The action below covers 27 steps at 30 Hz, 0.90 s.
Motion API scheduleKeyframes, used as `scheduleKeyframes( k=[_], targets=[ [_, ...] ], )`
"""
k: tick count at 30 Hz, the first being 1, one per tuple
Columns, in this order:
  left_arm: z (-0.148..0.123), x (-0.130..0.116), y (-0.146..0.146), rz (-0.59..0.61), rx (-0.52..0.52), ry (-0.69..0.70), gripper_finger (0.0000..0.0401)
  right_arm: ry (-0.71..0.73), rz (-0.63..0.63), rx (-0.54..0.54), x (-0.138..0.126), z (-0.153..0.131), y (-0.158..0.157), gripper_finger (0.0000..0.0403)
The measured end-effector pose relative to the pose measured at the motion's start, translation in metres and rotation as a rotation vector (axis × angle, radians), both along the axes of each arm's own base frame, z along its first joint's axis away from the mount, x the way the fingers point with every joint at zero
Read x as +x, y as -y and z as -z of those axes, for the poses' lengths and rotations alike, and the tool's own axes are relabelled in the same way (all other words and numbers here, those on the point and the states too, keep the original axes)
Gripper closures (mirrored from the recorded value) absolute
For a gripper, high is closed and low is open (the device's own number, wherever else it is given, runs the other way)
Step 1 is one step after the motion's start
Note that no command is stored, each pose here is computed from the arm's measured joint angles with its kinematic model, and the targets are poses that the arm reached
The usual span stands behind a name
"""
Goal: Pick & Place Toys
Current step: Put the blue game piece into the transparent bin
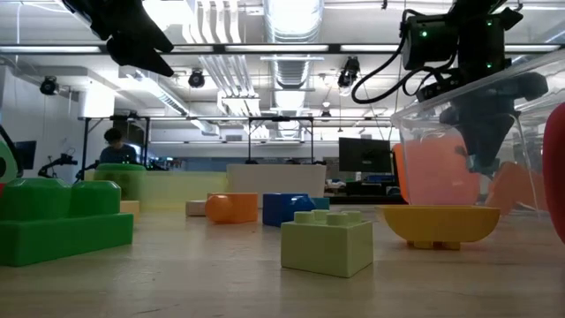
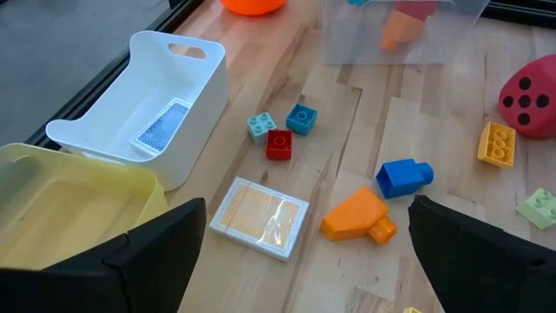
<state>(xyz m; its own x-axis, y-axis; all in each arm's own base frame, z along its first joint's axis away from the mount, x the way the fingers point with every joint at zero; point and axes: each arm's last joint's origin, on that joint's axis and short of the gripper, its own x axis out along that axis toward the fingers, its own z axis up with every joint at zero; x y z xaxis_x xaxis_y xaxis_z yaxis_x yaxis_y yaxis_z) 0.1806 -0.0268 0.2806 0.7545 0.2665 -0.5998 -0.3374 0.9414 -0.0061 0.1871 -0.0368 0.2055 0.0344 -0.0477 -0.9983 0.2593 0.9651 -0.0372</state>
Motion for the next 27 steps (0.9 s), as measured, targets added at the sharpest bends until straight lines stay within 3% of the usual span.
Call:
scheduleKeyframes(
  k=[17, 27],
  targets=[
    [0.000, 0.000, 0.000, 0.000, 0.001, -0.001, 0.0016, 0.029, 0.032, -0.020, 0.005, -0.012, -0.004, 0.0288],
    [0.000, 0.000, 0.000, 0.028, 0.035, -0.014, 0.0016, 0.011, 0.002, 0.039, 0.005, -0.013, -0.025, 0.0288]
  ],
)
